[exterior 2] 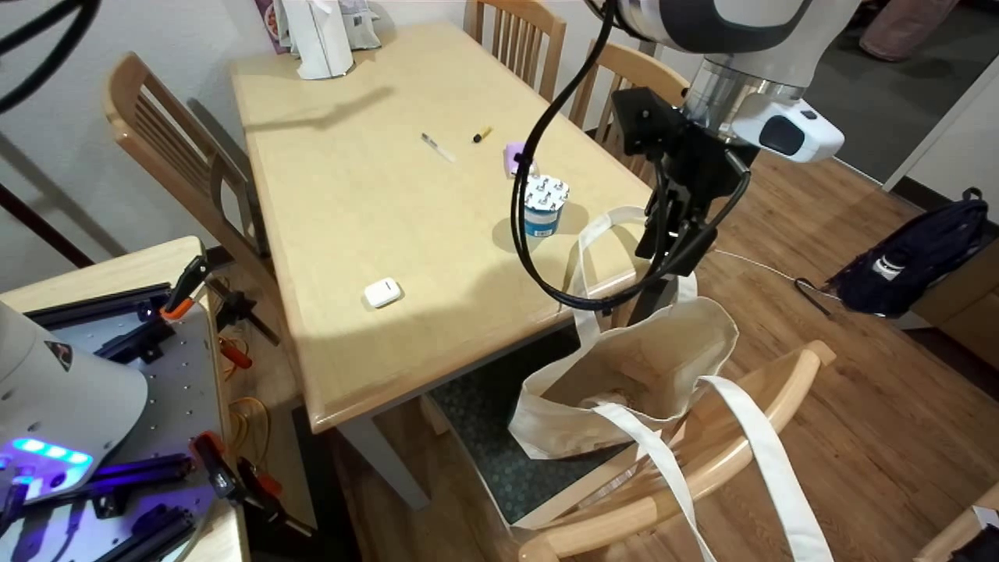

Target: Put the bottle in the bag

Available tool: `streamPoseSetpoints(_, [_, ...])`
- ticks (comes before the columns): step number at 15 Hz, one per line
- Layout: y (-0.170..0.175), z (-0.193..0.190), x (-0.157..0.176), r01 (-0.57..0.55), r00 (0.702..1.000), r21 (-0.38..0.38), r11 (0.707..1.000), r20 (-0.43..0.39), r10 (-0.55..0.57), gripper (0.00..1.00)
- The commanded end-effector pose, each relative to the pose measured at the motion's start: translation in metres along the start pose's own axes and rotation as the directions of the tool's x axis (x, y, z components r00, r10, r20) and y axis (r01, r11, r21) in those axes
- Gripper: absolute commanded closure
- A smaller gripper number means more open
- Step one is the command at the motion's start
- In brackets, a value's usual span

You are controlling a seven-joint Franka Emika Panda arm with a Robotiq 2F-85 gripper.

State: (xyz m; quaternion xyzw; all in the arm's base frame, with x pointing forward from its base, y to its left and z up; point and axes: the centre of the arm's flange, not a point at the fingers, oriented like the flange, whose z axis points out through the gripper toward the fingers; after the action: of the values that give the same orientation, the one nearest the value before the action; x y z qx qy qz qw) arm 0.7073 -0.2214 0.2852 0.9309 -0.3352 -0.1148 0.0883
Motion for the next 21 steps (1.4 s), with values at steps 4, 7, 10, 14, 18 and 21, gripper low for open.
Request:
streamPoseSetpoints(4, [0.010, -0.040, 0.003, -0.016, 1.000, 0.168, 0.986, -0.017, 0.019, 0.00])
streamPoseSetpoints(7, [-0.001, -0.068, -0.011, 0.061, 0.995, 0.272, 0.961, -0.097, -0.035, 0.00])
streamPoseSetpoints(10, [-0.018, -0.100, -0.026, 0.203, 0.962, 0.279, 0.939, -0.237, -0.138, 0.00])
streamPoseSetpoints(14, [-0.055, -0.134, -0.068, 0.386, 0.879, 0.221, 0.896, -0.383, -0.284, 0.00])
streamPoseSetpoints(18, [-0.103, -0.147, -0.131, 0.562, 0.769, 0.147, 0.814, -0.455, -0.449, 0.00])
streamPoseSetpoints(21, [-0.133, -0.156, -0.118, 0.534, 0.800, 0.183, 0.825, -0.424, -0.424, 0.00])
